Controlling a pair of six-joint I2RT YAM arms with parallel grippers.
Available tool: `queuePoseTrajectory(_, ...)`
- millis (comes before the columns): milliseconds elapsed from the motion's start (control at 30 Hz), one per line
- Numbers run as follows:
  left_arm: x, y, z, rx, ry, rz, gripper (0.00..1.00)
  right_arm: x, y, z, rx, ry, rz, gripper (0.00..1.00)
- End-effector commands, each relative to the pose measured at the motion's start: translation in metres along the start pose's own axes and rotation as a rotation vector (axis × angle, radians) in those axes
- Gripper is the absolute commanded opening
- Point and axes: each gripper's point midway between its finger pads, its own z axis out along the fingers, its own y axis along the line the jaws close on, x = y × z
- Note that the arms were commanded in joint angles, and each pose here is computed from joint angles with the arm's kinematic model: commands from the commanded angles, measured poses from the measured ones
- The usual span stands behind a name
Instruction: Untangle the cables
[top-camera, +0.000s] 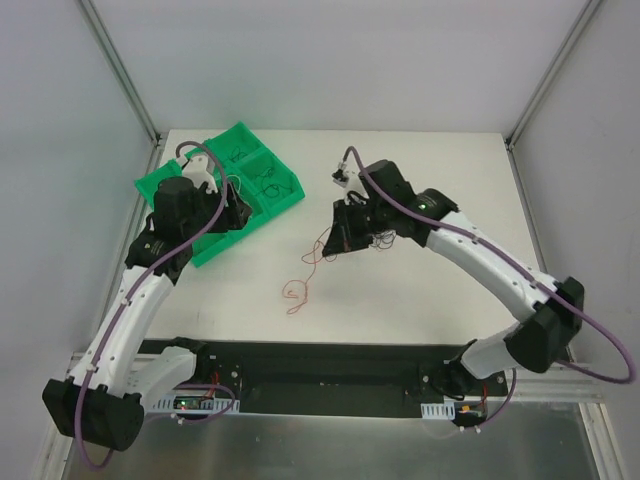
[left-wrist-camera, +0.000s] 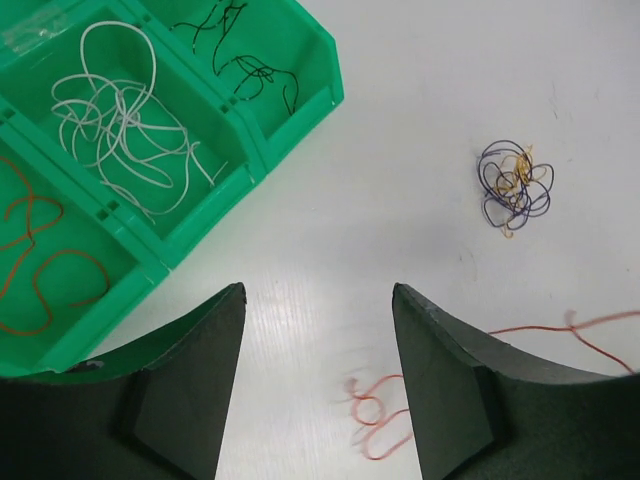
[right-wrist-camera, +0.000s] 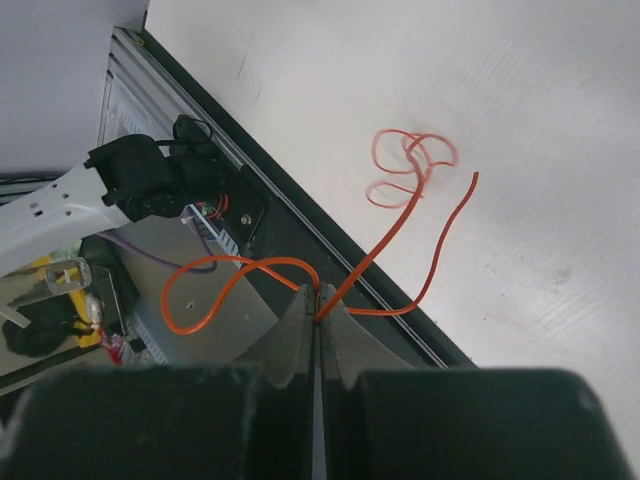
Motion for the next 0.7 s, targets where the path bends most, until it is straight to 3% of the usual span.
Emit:
queuePoseTrajectory(0, 0.019, -0.001, -0.029, 0.002, 0.018, -0.007, 0.6, 0.01, 0.004, 0.05, -0.076, 0.138, 0.109, 0.0)
queuePoseTrajectory(167, 0.064, -0.018, -0.043, 0.114, 0.139, -0.043, 0.62, 0.049, -0.016, 0.101, 0.009, 0.398, 0.195, 0.03)
queuePoseTrajectory(300, 0.116, -0.03, -0.04, 0.179, 0.311, -0.101, 0.68, 0.07, -0.028, 0.108, 0.084, 0.522, 0.164, 0.21)
queuePoseTrajectory(467, 0.164, -0.037, -0.027, 0.166, 0.513, -0.146, 0.71, 0.062, -0.04, 0.085, 0.129, 0.468, 0.117, 0.48)
queuePoseTrajectory(667, 0.186, -0.04, -0.005, 0.142, 0.65, -0.054, 0.78, 0.061, -0.076, 0.037, 0.201, 0.369, 0.17, 0.53)
